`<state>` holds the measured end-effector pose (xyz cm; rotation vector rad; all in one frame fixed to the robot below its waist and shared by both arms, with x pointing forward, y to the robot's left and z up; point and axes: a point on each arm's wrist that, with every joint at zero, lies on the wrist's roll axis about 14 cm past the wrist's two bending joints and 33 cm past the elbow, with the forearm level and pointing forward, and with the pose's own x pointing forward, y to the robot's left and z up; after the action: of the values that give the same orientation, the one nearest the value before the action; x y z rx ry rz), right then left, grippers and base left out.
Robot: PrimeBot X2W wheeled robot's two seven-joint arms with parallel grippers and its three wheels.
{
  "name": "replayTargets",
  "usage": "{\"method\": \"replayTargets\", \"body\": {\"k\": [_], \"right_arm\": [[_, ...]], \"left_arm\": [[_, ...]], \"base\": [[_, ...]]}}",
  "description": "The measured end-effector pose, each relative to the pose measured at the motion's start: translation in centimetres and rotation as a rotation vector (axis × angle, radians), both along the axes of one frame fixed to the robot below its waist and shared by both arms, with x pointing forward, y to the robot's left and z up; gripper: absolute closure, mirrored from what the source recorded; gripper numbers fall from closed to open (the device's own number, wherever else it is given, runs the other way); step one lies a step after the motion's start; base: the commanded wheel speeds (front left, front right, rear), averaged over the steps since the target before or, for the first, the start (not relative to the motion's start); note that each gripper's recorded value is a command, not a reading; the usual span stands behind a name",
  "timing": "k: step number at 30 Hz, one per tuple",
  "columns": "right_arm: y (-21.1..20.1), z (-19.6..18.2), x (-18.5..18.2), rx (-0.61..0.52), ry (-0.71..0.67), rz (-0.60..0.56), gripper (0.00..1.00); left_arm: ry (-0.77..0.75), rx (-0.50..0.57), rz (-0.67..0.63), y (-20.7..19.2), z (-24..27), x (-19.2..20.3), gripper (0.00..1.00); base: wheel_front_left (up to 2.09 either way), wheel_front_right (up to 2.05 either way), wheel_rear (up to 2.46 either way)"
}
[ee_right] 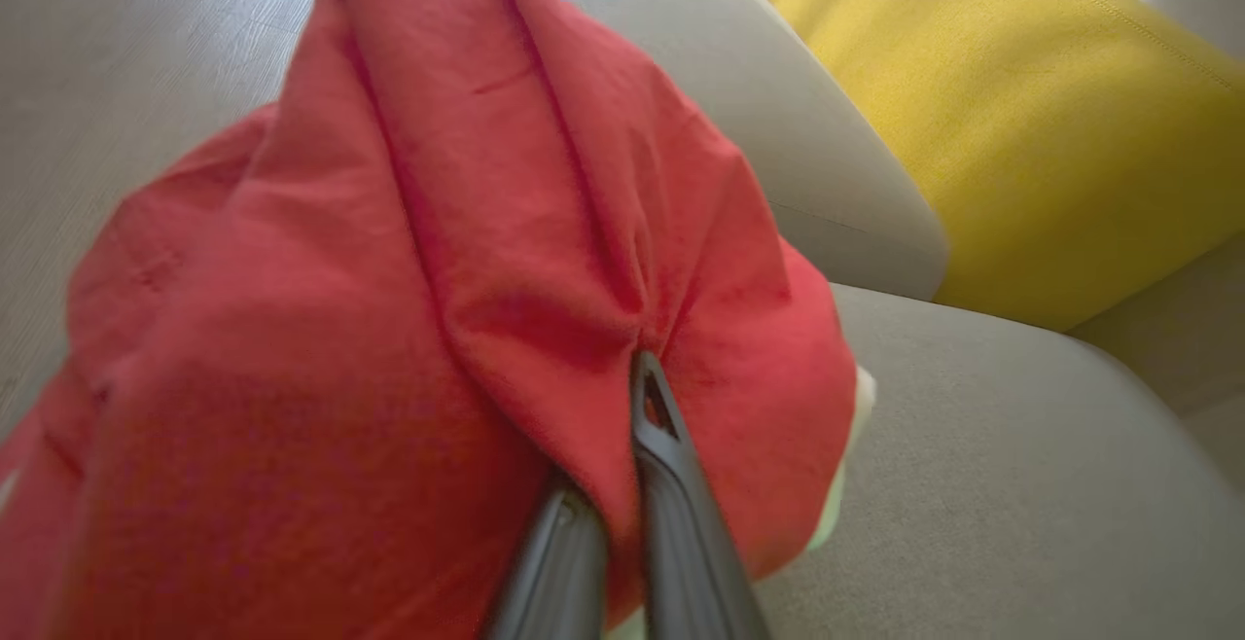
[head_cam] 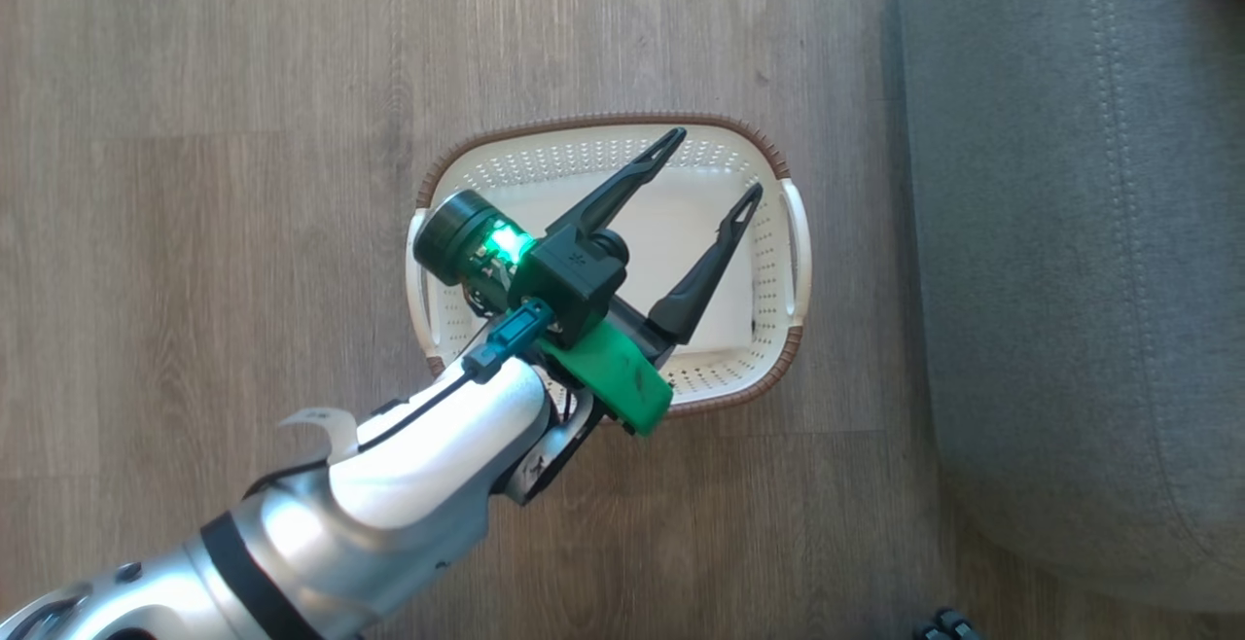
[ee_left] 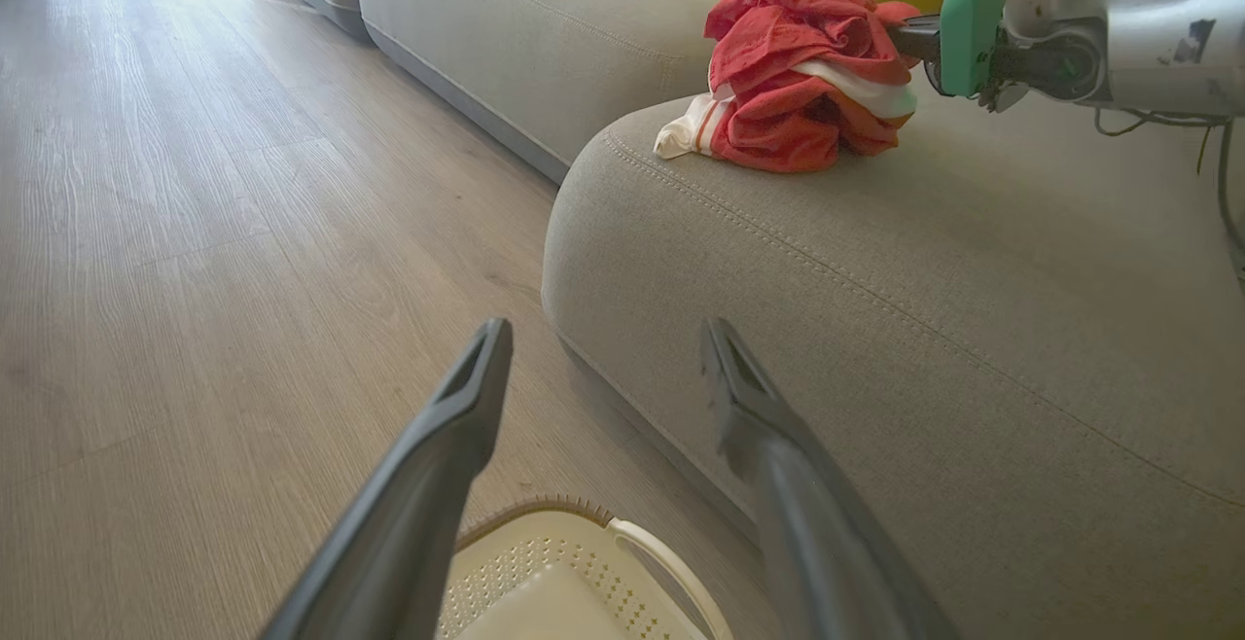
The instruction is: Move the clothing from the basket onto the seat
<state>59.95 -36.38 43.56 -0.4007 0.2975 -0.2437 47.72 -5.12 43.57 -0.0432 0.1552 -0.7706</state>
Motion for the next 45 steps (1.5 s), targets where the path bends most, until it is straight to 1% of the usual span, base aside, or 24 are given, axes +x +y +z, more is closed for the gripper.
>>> {"method": "replayTargets", "body": {"k": [3, 4, 6, 7, 8, 15, 20, 28, 33, 34, 36, 40, 45], "right_arm": [[0.1, -0.2, -0.4, 0.003, 0.007, -0.008, 1.00], [0.2, -0.3, -0.5, 0.007, 0.009, -0.009, 0.87], [0.4, -0.4, -0.9, 0.014, 0.013, -0.010, 0.38], [0.5, -0.5, -1.1, 0.015, 0.016, -0.010, 0.06], [0.5, -0.4, -1.3, 0.020, 0.015, -0.013, 0.00], [0.9, 1.0, -2.9, 0.011, -0.004, -0.004, 0.00], [1.5, 3.6, -3.6, 0.007, -0.068, 0.016, 0.00], [1.6, 6.8, -6.5, 0.030, -0.149, 0.026, 0.00], [2.5, 9.5, -7.5, 0.062, -0.223, 0.048, 0.00], [2.5, 9.5, -7.5, 0.062, -0.223, 0.048, 0.00], [3.1, 10.4, -7.9, 0.088, -0.254, 0.056, 0.00], [5.6, 11.5, -8.3, 0.145, -0.297, 0.102, 0.00], [9.0, 12.2, -9.0, 0.229, -0.340, 0.164, 0.00]], "left_arm": [[-0.004, 0.005, -0.003, 0.0, 0.0, 0.0, 0.00], [-0.006, 0.009, -0.002, 0.0, 0.0, 0.0, 0.00], [-0.011, 0.010, -0.007, -0.1, 0.1, 0.0, 0.00], [-0.014, 0.009, -0.010, -0.2, 0.3, -0.1, 0.00], [-0.017, 0.008, -0.012, -0.3, 0.4, -0.1, 0.00], [-0.031, -0.009, -0.019, -0.7, 2.0, -0.6, 0.00], [-0.015, -0.014, -0.014, -0.7, 2.2, -1.6, 0.00], [-0.017, -0.048, 0.031, -0.1, 4.0, -3.1, 0.00], [-0.026, -0.081, 0.119, 1.7, 5.7, -3.5, 0.00], [-0.026, -0.081, 0.119, 1.7, 5.7, -3.5, 0.00], [-0.033, -0.086, 0.162, 2.8, 6.1, -3.7, 0.00], [-0.026, -0.091, 0.260, 5.5, 6.5, -4.4, 0.00], [-0.032, -0.101, 0.417, 10.2, 7.2, -5.2, 0.00]], "base": [[0.00, 0.00, 0.00], [0.00, 0.00, 0.00], [0.00, 0.00, 0.00], [0.00, 0.00, 0.00], [0.00, 0.00, 0.00], [0.00, 0.00, 0.00], [0.00, 0.00, 0.00], [0.00, 0.00, 0.00], [0.00, 0.00, 0.00], [0.00, 0.00, 0.00], [0.00, 0.00, 0.00], [0.00, 0.00, 0.00], [0.00, 0.00, 0.00]]}}
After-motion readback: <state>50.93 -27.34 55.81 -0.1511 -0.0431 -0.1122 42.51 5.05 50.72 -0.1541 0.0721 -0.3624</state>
